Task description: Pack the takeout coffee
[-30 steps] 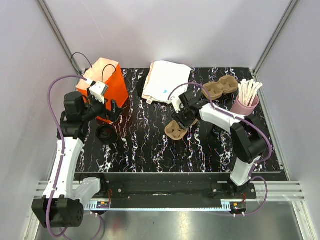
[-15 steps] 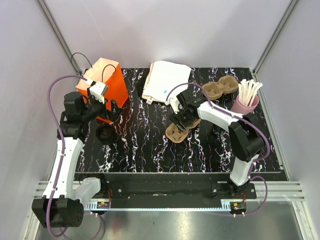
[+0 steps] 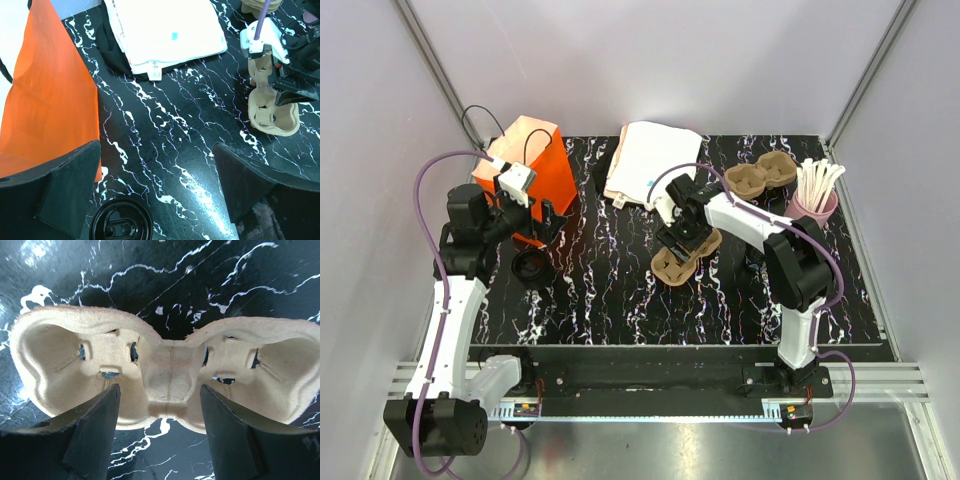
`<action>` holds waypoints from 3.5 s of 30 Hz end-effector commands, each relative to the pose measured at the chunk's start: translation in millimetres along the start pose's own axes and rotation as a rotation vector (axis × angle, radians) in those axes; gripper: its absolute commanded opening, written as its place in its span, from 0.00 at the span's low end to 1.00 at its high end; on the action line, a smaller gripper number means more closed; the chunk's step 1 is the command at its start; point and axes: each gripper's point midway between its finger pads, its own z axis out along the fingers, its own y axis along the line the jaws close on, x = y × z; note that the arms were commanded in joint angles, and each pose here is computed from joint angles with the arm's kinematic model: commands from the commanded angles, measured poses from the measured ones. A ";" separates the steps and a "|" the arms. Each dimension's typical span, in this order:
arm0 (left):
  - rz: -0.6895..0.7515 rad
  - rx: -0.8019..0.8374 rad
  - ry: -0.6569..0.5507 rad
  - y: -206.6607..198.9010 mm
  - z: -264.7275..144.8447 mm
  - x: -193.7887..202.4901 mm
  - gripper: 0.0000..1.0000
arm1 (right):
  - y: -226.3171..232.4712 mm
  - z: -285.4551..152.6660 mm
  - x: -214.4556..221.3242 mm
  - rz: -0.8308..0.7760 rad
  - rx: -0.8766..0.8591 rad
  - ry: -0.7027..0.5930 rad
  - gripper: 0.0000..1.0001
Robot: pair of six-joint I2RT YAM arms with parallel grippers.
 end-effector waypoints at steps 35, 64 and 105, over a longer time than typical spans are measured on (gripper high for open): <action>0.037 -0.017 -0.050 2.9 -2.8 -12.5 0.99 | -10.9 8.8 -18.0 -0.032 0.045 -0.012 0.52; 0.256 -0.316 -0.141 61.1 -23.4 -98.6 0.99 | -39.1 -147.6 -80.3 -0.033 0.287 -0.336 0.40; 0.286 -0.089 -0.029 78.7 67.9 -60.8 0.00 | -46.4 -297.3 -94.6 -0.013 0.479 -0.642 0.43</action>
